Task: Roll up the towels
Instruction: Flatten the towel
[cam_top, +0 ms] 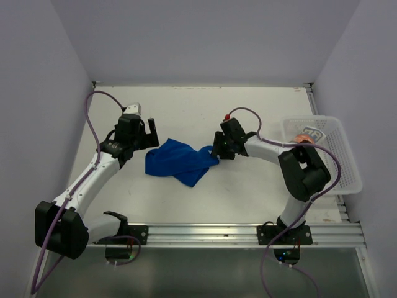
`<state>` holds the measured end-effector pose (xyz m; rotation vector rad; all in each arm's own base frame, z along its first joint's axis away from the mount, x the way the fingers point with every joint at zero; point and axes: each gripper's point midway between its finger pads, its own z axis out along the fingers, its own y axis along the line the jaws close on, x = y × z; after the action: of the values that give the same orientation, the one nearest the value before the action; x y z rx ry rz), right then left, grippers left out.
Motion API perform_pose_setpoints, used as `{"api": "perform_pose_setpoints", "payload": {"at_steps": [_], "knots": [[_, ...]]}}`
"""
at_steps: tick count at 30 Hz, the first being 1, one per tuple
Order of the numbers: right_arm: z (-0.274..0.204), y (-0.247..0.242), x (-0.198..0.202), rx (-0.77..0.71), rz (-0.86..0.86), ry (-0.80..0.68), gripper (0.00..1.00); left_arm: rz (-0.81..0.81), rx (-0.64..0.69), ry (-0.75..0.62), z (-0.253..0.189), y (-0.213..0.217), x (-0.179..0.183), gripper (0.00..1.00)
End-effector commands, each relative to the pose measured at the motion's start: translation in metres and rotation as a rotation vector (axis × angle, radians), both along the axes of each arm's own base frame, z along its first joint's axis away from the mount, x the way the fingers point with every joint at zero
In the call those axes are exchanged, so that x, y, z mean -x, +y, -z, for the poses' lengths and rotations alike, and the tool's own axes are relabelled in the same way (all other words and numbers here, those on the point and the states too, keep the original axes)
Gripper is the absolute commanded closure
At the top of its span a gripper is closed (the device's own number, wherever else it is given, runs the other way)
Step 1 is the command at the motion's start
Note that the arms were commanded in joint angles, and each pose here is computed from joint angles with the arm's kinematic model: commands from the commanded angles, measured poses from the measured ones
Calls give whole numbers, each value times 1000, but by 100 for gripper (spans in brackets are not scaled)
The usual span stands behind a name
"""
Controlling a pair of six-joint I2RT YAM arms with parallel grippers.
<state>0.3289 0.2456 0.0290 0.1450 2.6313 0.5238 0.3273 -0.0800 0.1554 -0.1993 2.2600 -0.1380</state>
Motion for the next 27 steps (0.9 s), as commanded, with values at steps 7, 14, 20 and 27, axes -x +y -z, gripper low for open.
{"api": "perform_pose_setpoints", "payload": {"at_steps": [7,14,20,27], "knots": [[-34,6,-60,47,32,-126,56,17,19,-55,-13,-3,-7,1],[-12,-1,-65,142,19,-101,62,28,25,-50,-11,-5,-7,1],[11,0,-54,224,-29,-76,63,40,34,-49,-12,-8,-7,1],[24,2,-44,291,-58,-67,64,47,40,-46,-11,-9,-7,1]]}}
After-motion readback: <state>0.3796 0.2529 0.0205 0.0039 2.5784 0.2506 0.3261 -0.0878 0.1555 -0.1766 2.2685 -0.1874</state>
